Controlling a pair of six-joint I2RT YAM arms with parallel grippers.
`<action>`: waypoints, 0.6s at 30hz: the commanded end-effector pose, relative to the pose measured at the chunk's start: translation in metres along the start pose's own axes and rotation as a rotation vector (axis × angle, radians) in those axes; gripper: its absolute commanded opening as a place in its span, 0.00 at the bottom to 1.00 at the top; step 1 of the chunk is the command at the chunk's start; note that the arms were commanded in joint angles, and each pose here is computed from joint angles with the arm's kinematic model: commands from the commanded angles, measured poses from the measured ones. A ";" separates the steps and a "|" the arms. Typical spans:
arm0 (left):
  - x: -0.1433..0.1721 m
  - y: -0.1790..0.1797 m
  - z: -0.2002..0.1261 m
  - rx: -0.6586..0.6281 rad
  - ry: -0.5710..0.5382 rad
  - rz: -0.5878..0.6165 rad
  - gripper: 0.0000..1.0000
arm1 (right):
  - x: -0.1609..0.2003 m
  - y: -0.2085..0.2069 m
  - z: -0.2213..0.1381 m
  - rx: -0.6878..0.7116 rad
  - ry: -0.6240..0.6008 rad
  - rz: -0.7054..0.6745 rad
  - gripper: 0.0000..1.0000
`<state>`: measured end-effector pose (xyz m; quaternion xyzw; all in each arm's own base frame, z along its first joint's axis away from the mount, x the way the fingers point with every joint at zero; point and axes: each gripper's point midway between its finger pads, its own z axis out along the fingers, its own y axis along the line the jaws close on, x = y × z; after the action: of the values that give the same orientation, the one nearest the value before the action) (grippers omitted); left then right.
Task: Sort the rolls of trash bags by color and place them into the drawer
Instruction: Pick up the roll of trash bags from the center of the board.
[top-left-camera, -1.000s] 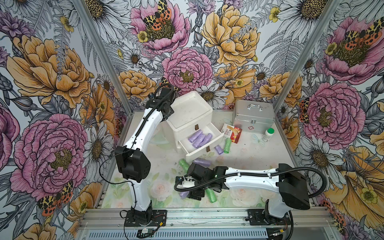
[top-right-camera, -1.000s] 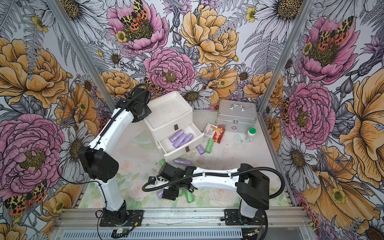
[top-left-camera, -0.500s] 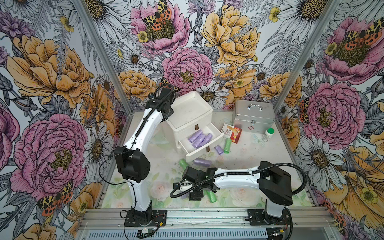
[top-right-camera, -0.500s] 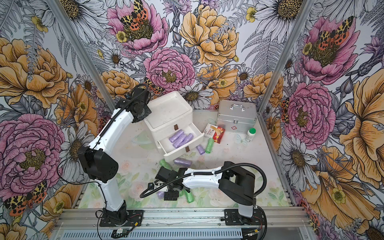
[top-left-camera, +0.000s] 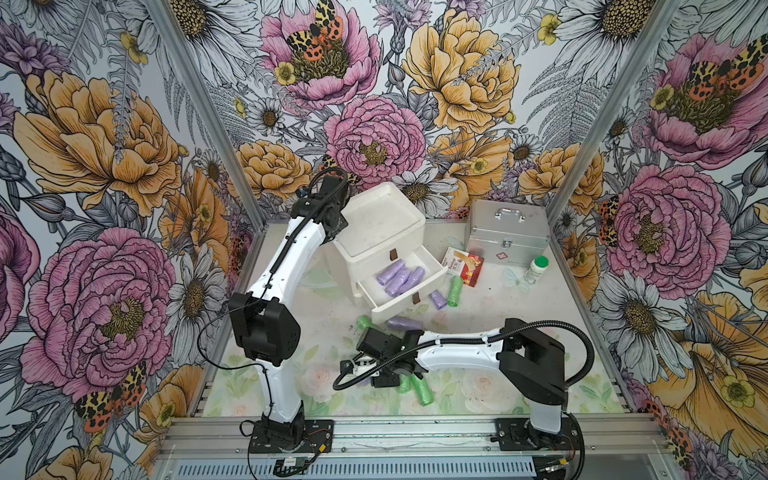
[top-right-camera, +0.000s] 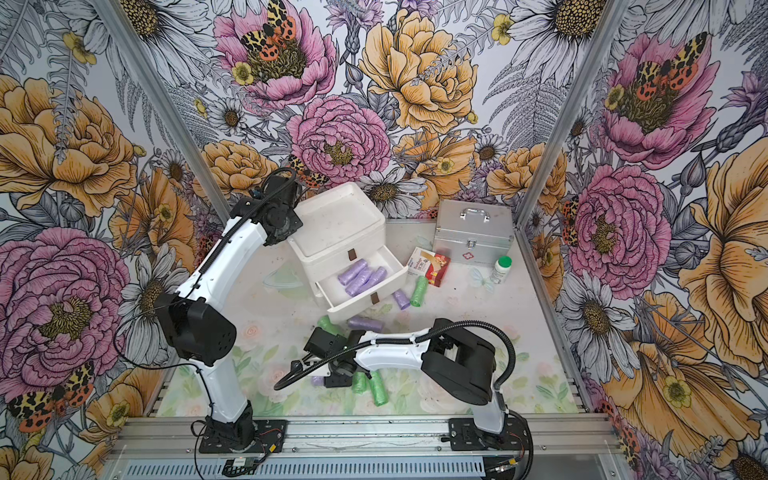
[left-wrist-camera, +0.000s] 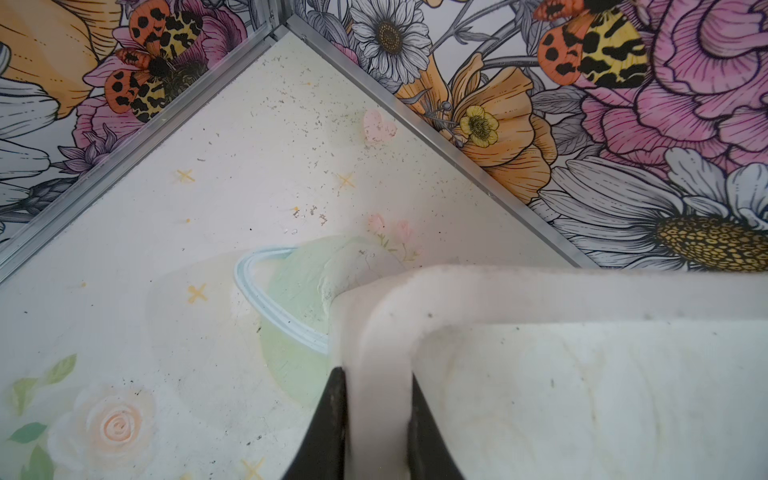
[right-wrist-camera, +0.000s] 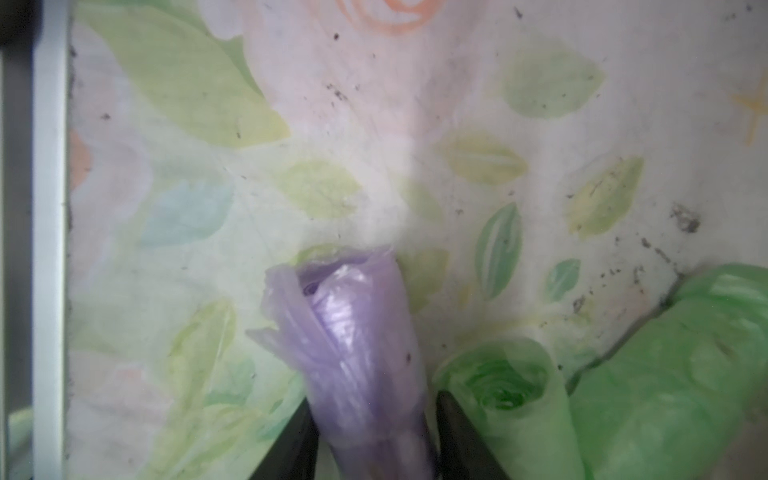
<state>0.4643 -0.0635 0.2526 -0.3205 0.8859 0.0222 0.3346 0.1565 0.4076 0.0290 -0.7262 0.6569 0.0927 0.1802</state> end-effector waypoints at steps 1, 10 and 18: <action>0.103 -0.021 0.031 0.067 0.423 -0.033 0.00 | -0.005 -0.005 -0.001 -0.008 -0.019 0.022 0.37; 0.104 -0.021 0.035 0.059 0.428 -0.030 0.00 | -0.030 -0.007 -0.039 0.003 -0.107 0.067 0.28; 0.103 -0.028 0.038 0.073 0.433 -0.027 0.00 | -0.060 -0.015 -0.104 0.055 -0.252 0.096 0.26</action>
<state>0.4654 -0.0644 0.2525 -0.3149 0.8891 0.0219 0.3313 0.1555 0.4147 0.1022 -0.6886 0.6721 0.1406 0.2331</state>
